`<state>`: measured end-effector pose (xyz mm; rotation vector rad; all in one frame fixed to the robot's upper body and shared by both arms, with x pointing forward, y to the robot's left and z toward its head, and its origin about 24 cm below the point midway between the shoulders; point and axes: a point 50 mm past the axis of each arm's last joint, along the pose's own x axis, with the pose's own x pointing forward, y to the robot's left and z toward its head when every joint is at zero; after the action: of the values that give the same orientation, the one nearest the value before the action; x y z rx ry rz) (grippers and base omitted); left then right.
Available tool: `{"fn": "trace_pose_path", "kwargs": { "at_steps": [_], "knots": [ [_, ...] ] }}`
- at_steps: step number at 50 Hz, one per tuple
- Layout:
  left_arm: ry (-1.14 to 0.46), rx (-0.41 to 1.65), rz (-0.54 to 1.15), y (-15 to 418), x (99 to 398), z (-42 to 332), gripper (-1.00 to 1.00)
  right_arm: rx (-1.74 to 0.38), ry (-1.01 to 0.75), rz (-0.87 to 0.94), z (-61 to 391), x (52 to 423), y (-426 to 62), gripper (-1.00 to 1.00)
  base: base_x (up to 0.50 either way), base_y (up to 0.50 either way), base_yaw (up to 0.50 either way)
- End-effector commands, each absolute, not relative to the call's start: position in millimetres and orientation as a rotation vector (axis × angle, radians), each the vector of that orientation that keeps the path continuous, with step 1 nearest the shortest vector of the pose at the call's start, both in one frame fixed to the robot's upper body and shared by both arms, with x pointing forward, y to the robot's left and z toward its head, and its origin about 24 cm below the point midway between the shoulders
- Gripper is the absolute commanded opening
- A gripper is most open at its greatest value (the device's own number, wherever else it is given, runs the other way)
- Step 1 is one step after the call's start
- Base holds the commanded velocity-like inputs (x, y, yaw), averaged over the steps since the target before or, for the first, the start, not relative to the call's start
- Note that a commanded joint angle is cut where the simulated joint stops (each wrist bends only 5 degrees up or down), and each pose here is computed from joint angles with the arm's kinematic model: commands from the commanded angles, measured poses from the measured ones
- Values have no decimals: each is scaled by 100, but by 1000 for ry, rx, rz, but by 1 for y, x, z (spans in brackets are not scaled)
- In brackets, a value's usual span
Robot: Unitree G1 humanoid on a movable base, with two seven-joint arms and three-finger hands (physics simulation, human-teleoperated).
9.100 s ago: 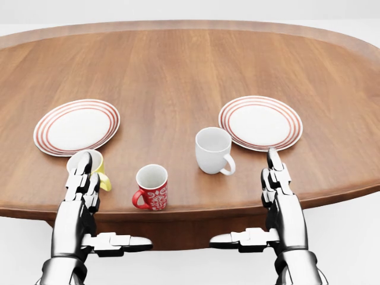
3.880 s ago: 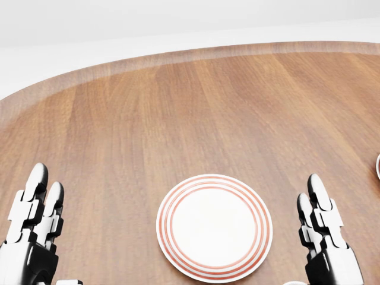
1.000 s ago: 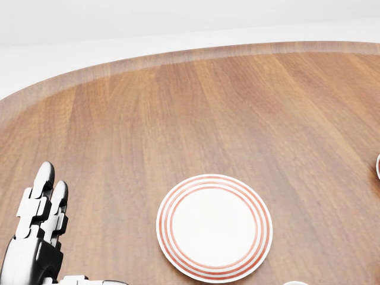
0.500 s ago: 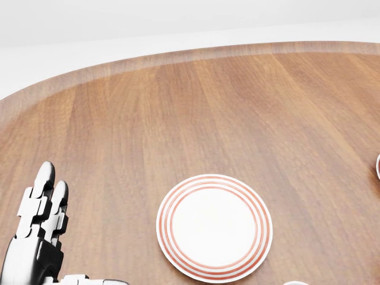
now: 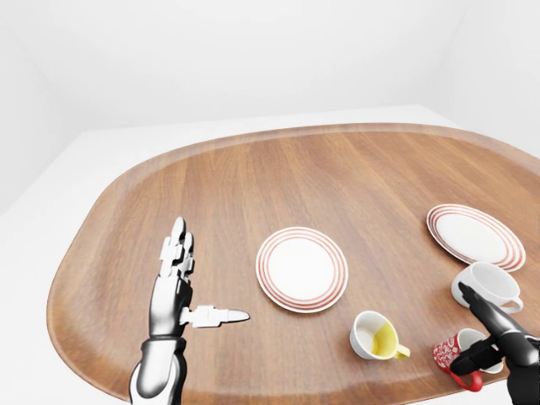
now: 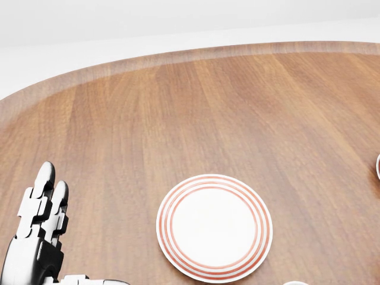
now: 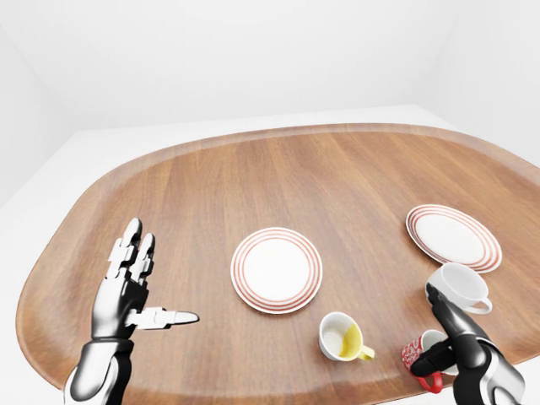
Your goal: Put the red mug on the left plate.
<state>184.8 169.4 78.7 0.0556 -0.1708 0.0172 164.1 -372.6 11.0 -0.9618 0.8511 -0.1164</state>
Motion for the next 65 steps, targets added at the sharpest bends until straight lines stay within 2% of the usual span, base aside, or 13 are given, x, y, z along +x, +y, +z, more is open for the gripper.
{"fn": "trace_pose_path", "kwargs": {
  "at_steps": [1,29,30,31,32,51,54,56,57,60,65],
  "knots": [
    [-171,56,18,170,185,79,100,-925,890,-56,0,159,-368,100,0,0,0],
    [-169,58,17,169,186,79,100,-878,949,-68,-17,151,-373,100,0,0,0],
    [-169,58,17,169,186,79,100,-880,947,-69,-17,151,-373,56,0,0,0],
    [-169,58,17,169,186,79,100,-880,946,-69,-17,151,-373,56,0,0,0],
    [-169,58,17,169,186,79,100,-884,931,-82,-14,150,-373,-100,0,0,0],
    [-170,57,18,170,185,79,100,-877,878,-155,3,144,-378,-100,0,0,0],
    [-170,57,17,169,185,79,100,-933,776,-238,27,157,-383,-100,0,0,0],
    [-170,59,16,169,186,79,100,-1054,583,-358,74,188,-385,-100,0,0,0],
    [-170,58,16,169,185,79,100,-1059,573,-360,76,189,-384,-100,0,0,0],
    [-169,57,17,170,186,79,100,-1119,315,-454,130,232,-376,-100,0,0,0],
    [-168,58,17,169,186,78,100,-1176,82,-519,171,287,-352,-100,0,0,0]
  ]
}}
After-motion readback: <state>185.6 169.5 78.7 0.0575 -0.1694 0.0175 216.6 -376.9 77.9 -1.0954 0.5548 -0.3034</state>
